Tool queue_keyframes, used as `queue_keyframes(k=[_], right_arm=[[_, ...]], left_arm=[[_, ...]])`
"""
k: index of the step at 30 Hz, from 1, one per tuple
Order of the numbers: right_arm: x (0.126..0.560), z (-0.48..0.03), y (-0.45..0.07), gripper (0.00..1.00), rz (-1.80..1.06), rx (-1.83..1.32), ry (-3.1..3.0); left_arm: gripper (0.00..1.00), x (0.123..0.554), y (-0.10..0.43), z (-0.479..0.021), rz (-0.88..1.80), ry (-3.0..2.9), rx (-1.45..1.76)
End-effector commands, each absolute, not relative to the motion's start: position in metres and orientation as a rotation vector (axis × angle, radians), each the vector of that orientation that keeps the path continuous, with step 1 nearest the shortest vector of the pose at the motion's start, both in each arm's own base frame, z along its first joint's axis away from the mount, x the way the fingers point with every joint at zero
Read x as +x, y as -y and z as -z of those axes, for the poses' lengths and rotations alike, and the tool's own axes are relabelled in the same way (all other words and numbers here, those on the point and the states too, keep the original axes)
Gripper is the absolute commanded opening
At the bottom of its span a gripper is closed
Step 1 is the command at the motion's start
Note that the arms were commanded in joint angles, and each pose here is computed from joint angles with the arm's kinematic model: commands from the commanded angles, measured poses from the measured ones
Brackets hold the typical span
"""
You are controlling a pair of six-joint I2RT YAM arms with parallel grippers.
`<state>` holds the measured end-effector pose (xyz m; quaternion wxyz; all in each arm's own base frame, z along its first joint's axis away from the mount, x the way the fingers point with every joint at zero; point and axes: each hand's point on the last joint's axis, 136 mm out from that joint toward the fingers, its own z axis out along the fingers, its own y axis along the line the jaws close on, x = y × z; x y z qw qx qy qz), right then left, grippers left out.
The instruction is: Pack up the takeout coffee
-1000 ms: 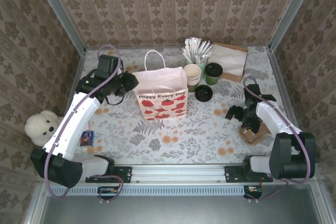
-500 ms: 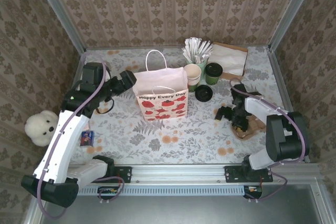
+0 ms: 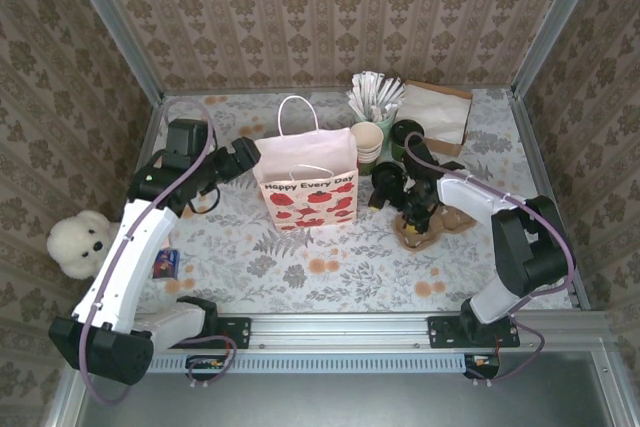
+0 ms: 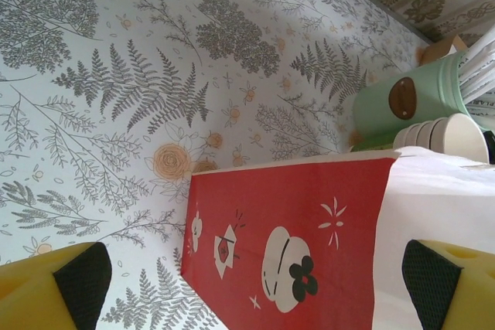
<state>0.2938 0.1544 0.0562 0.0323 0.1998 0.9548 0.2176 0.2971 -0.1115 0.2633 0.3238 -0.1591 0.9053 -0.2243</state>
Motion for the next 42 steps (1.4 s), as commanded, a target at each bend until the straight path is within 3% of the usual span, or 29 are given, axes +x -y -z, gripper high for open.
queue_keyframes(k=[1,5,11,15,28,35,42], right_arm=[[0.302,-0.074,-0.153,1.00,-0.679,0.571,-2.948],[0.300,-0.081,-0.113,1.00,-0.466,0.383,-2.994],[0.293,-0.063,-0.048,1.00,-0.220,0.388,-3.004],[0.283,-0.052,-0.049,1.00,-0.232,0.255,-3.065],[0.269,-0.058,-0.107,0.95,-0.473,0.296,-3.091],[0.280,-0.049,-0.067,0.80,0.018,0.242,-2.979],[0.286,-0.046,-0.079,0.74,-0.033,0.091,-2.942]], left_arm=[[1.00,0.303,0.113,-0.264,0.596,-2.364,-0.379],[1.00,0.307,0.118,-0.262,0.613,-2.374,-0.351],[1.00,0.310,0.138,-0.264,0.739,-2.346,-0.264],[1.00,0.309,0.149,-0.268,0.819,-2.333,-0.218],[1.00,0.285,0.190,-0.271,0.919,-2.342,-0.058],[1.00,0.290,0.185,-0.276,0.855,-2.303,-0.072],[1.00,0.292,0.174,-0.275,0.770,-2.299,-0.092]])
